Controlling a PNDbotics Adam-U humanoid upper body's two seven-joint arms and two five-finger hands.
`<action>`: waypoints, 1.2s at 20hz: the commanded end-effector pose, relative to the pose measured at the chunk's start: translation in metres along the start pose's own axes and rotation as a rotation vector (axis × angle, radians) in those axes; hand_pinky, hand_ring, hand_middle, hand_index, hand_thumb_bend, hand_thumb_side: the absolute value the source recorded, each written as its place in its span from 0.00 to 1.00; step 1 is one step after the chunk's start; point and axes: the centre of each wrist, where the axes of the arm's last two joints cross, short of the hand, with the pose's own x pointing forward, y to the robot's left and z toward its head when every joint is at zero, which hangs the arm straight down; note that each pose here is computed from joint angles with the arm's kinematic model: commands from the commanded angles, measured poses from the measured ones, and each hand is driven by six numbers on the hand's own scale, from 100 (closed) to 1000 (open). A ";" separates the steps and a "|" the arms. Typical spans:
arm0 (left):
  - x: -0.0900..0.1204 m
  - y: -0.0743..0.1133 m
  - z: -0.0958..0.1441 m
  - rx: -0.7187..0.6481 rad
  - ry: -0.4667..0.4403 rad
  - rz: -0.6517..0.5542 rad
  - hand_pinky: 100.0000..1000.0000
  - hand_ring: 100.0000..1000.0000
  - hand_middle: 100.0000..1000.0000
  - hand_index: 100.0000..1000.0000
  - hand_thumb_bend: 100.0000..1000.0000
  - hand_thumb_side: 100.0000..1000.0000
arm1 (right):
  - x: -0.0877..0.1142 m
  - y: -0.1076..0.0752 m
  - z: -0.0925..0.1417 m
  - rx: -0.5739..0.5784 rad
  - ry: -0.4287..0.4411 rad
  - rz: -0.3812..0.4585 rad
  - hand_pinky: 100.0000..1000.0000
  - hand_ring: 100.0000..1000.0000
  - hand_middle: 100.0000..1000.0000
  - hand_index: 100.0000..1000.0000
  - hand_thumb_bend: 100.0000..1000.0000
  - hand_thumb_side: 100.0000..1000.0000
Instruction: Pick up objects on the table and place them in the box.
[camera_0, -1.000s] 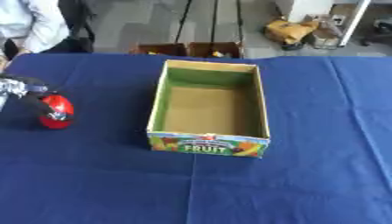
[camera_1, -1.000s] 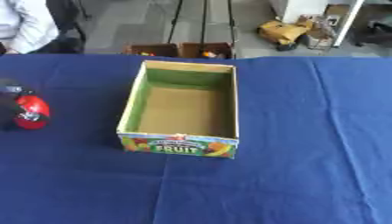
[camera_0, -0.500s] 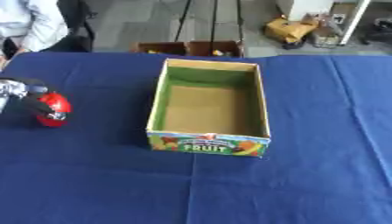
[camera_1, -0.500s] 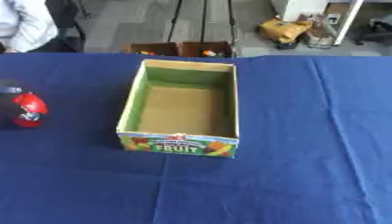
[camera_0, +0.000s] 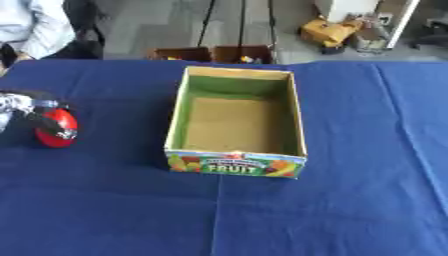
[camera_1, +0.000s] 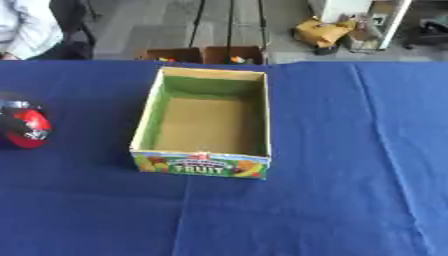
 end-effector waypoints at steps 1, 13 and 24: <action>-0.005 0.007 0.007 0.004 0.012 0.006 0.51 0.71 0.98 1.00 0.16 0.54 | 0.002 -0.003 -0.009 -0.013 -0.029 -0.002 0.69 0.76 0.67 0.80 0.00 1.00; 0.007 0.032 0.022 0.122 -0.040 0.008 0.65 0.84 1.00 1.00 0.37 0.86 | 0.002 -0.003 -0.007 -0.014 -0.016 0.000 0.69 0.76 0.67 0.80 0.00 1.00; 0.003 0.043 0.035 0.099 0.032 -0.065 0.73 0.85 1.00 1.00 0.44 0.75 | 0.002 -0.004 -0.005 -0.011 -0.004 0.004 0.69 0.76 0.66 0.79 0.00 1.00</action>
